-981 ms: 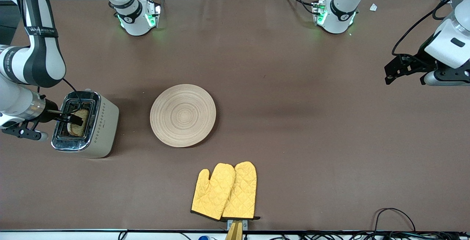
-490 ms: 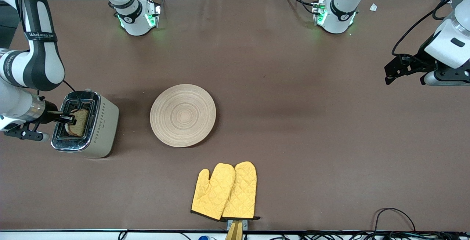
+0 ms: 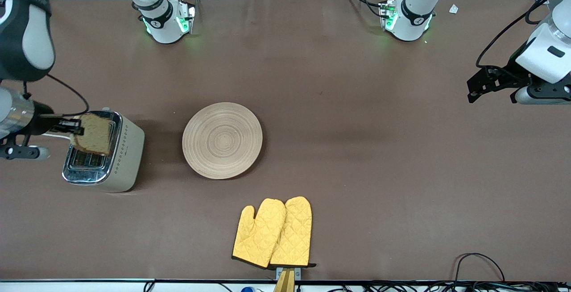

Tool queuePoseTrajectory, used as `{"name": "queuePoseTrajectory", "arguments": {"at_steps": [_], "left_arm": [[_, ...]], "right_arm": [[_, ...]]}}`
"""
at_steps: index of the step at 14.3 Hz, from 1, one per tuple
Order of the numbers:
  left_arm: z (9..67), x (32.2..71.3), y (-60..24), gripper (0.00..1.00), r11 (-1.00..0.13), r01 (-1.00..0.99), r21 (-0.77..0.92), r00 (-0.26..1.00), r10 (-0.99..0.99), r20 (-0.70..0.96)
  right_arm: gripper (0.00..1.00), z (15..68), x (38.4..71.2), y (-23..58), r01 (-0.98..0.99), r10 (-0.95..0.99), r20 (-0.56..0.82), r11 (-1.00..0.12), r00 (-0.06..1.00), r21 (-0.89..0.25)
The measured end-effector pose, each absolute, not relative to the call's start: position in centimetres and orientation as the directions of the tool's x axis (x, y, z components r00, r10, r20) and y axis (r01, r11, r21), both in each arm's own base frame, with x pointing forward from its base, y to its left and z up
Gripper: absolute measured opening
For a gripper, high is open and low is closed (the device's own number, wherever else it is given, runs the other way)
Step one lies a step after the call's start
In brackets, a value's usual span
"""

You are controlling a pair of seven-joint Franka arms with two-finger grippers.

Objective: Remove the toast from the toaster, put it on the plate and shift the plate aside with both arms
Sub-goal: 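Lift the toast onto the plate while the left gripper reaches the plate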

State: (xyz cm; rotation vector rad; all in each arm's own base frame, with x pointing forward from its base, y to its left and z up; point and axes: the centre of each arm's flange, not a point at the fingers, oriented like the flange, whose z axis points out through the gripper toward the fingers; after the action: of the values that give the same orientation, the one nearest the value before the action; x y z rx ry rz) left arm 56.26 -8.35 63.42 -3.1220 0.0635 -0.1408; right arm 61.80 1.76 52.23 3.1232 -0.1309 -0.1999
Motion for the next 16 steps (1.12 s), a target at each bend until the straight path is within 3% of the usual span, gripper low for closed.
{"name": "queuePoseTrajectory", "arguments": {"at_steps": [4,8,11,16], "left_arm": [[63.3,56.3,-8.3,1.0,-0.999,-0.04,-0.018,0.995,-0.041,0.088],[60.8,56.8,-8.7,1.0,-0.998,-0.052,0.03,0.998,-0.051,0.028],[53.4,58.4,-8.4,1.0,-0.971,-0.052,0.232,0.989,-0.083,-0.123],[37.4,62.9,-9.7,1.0,-0.8,0.195,0.567,0.942,-0.009,-0.336]], "right_arm": [[0.07,48.1,60.7,14.5,-0.034,-0.034,-0.131,-0.999,0.991,0.003],[0.07,41.0,60.0,17.0,-0.182,-0.141,-0.191,-0.958,0.972,-0.222],[0.07,38.0,59.2,18.3,-0.3,-0.236,-0.218,-0.893,0.947,-0.335],[0.07,34.0,55.7,24.1,-0.312,-0.247,-0.218,-0.883,0.944,-0.351]]}}
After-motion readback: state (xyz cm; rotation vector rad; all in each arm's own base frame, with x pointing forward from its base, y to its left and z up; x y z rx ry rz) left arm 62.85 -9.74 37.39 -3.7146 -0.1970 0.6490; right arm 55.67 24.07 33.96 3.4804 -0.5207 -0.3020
